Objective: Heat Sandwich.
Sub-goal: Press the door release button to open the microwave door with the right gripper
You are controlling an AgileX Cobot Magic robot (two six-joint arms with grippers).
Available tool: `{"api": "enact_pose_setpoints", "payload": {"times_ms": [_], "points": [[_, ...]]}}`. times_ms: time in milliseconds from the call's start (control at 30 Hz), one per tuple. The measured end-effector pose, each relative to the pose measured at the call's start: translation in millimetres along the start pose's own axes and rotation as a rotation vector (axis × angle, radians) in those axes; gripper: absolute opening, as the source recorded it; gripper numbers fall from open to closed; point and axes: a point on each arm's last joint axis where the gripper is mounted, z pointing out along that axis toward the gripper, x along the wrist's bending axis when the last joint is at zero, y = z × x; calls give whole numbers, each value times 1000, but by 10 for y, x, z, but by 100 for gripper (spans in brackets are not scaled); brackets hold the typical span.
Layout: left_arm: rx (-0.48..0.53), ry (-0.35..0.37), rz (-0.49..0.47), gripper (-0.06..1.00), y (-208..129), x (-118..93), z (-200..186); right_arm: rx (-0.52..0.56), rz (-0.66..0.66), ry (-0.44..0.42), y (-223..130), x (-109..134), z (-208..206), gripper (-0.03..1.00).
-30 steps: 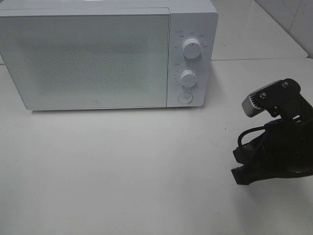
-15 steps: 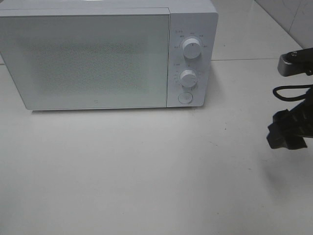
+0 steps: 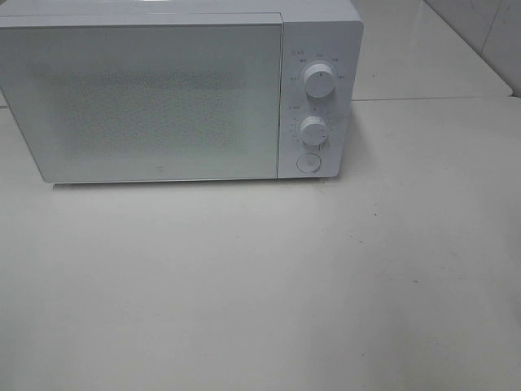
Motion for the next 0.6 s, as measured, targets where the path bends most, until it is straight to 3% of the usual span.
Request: {"api": "enact_pose_setpoints", "payload": {"times_ms": [267, 533, 600], "points": [[0, 0, 0, 76, 0, 0, 0, -121, 17, 12, -380, 29, -200, 74], [0, 0, 0, 76, 0, 0, 0, -400, 15, 4, -637, 41, -619, 74], [0, 0, 0, 76, 0, 0, 0, -425, 15, 3, -664, 42, -654, 74]]}}
